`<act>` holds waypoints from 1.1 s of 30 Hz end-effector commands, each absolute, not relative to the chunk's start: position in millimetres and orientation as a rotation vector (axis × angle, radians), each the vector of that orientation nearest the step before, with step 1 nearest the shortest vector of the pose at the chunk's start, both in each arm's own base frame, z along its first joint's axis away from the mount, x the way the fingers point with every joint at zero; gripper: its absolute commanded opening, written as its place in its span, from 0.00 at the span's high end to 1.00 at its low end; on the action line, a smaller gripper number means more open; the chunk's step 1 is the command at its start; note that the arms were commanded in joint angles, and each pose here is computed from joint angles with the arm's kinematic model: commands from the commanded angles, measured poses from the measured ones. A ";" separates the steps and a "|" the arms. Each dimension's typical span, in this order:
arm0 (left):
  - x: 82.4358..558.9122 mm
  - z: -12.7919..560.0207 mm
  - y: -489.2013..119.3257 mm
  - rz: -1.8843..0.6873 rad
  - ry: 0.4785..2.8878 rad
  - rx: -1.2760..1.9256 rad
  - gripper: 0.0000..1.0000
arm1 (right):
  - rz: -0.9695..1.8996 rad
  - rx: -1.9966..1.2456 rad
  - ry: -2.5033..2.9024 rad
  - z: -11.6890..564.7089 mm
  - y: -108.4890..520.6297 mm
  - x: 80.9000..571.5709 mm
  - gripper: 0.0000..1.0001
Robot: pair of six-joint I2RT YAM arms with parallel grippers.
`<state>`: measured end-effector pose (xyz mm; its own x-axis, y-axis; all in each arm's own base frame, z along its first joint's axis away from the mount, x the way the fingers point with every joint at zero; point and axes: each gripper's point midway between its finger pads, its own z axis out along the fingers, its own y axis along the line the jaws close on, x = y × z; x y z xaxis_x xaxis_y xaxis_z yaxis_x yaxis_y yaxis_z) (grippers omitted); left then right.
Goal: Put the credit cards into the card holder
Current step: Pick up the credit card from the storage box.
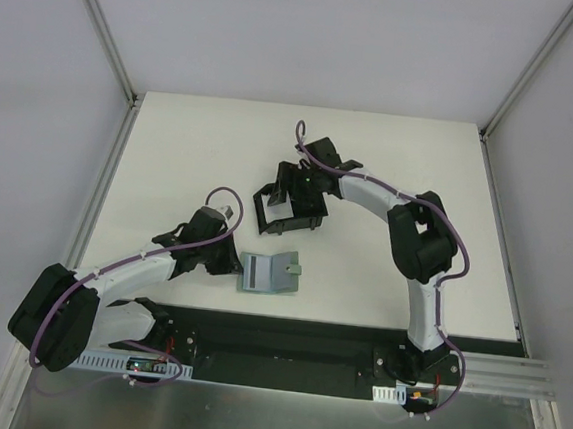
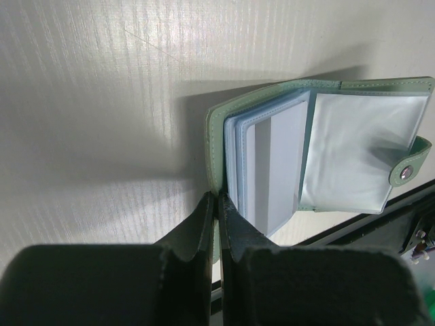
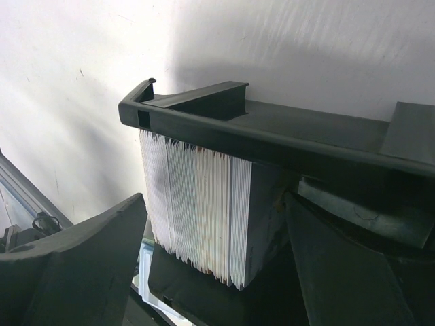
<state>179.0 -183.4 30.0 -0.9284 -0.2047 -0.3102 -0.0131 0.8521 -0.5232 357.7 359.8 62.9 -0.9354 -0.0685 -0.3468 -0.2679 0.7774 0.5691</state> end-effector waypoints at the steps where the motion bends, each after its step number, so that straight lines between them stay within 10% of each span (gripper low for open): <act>1: 184.3 39.1 -185.4 -0.758 2.651 -0.131 1.00 | 0.954 -0.277 2.644 82.0 364.1 357.7 0.16; 18: 184.3 39.1 -185.1 -0.756 2.650 -0.130 1.00 | 0.939 -0.287 2.569 115.5 355.2 354.5 0.33; 33: 184.6 37.8 -185.3 -0.751 2.657 -0.123 1.00 | 0.805 -0.304 2.618 84.4 362.2 356.9 0.15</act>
